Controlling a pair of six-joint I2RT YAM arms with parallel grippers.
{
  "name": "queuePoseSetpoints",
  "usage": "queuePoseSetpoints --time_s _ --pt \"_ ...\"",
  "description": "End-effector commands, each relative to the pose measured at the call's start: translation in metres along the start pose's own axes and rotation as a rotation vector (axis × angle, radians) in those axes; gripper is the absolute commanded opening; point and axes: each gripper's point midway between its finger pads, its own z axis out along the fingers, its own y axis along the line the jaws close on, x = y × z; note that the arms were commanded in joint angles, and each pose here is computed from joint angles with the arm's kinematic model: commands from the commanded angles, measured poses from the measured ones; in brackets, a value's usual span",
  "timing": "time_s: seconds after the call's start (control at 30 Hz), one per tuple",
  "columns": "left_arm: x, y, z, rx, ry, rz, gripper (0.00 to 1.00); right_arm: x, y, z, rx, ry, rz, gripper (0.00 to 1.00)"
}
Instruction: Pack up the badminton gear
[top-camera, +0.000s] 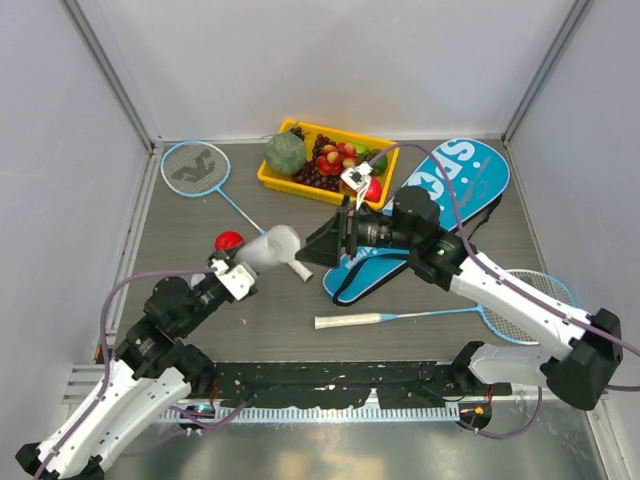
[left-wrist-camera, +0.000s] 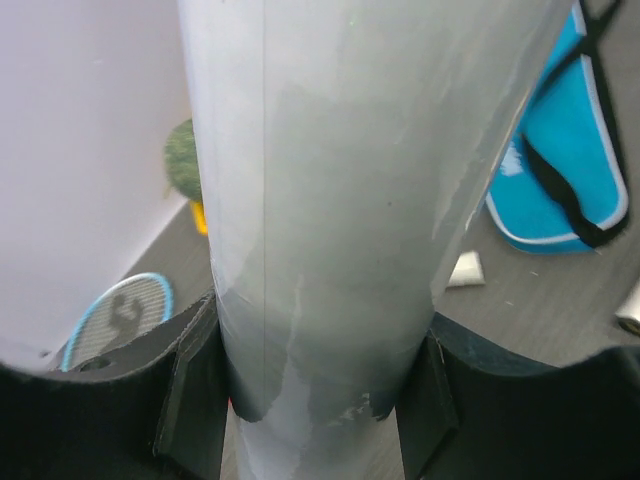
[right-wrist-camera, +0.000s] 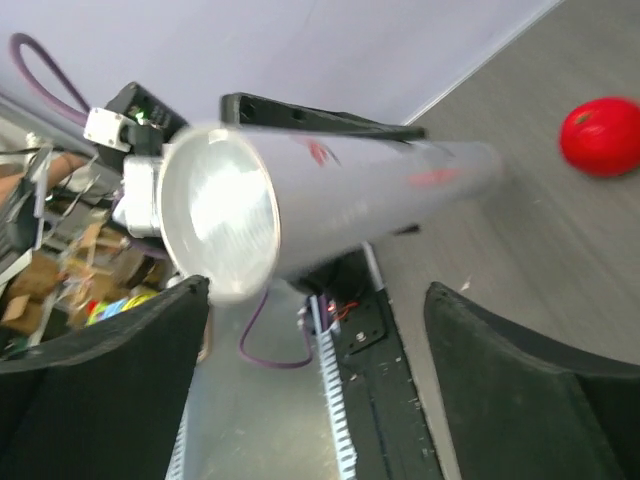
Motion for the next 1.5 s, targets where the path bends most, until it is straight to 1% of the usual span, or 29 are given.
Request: queuePoseSetpoints --time_s 0.0,0.03,0.13,0.2,0.23,0.33,0.4,0.57,0.63,0.7,0.83,0.97,1.03,1.1,1.2,1.33,1.47 --pt "-0.055 0.08 -0.027 -0.342 -0.072 -0.068 0.35 -0.044 0.013 -0.031 0.091 -0.188 -0.111 0.99" --pt "-0.054 0.089 -0.031 -0.379 -0.038 -0.084 0.36 -0.045 0.015 -0.037 0.101 -0.198 -0.115 0.95" --pt "-0.063 0.122 -0.047 -0.507 0.06 -0.113 0.4 -0.044 0.011 -0.046 0.151 -0.213 -0.136 0.95" --pt "-0.059 0.138 -0.053 -0.582 0.157 -0.118 0.41 -0.038 0.005 -0.051 0.188 -0.2 -0.127 0.95" --pt "-0.051 0.144 -0.051 -0.611 0.227 -0.111 0.4 -0.033 0.0 -0.052 0.208 -0.189 -0.122 0.96" --pt "-0.041 0.165 -0.055 -0.702 0.364 -0.134 0.4 -0.026 -0.01 -0.058 0.259 -0.184 -0.106 0.96" --pt "-0.031 0.175 -0.055 -0.728 0.434 -0.194 0.41 -0.02 -0.016 -0.062 0.289 -0.173 -0.091 0.96" --pt "0.003 0.205 -0.056 -0.811 0.525 -0.414 0.43 -0.006 -0.022 -0.071 0.335 -0.128 -0.072 0.95" --pt "0.019 0.219 -0.059 -0.851 0.579 -0.479 0.43 0.0 -0.023 -0.072 0.342 -0.108 -0.051 0.95" --pt "0.034 0.228 -0.056 -0.865 0.63 -0.509 0.43 0.005 -0.024 -0.076 0.35 -0.101 -0.041 0.95" --pt "0.085 0.235 -0.05 -0.887 0.772 -0.569 0.43 0.012 -0.033 -0.085 0.41 -0.106 -0.03 0.95" --pt "0.138 0.236 -0.055 -0.894 0.915 -0.645 0.4 0.016 -0.043 -0.094 0.475 -0.105 -0.019 0.96" --pt "0.159 0.236 -0.056 -0.915 0.954 -0.711 0.37 0.021 -0.049 -0.097 0.509 -0.093 -0.008 0.96" --pt "0.181 0.236 -0.055 -0.919 0.973 -0.762 0.37 0.024 -0.054 -0.098 0.528 -0.087 -0.001 0.95" --pt "0.208 0.235 -0.056 -0.921 1.035 -0.808 0.39 0.029 -0.059 -0.096 0.535 -0.068 0.008 0.95" --pt "0.247 0.225 -0.054 -0.889 1.165 -0.883 0.41 0.031 -0.065 -0.092 0.546 -0.054 0.017 0.96" --pt "0.276 0.215 -0.057 -0.902 1.282 -0.903 0.42 0.029 -0.069 -0.09 0.557 -0.055 0.009 0.96"
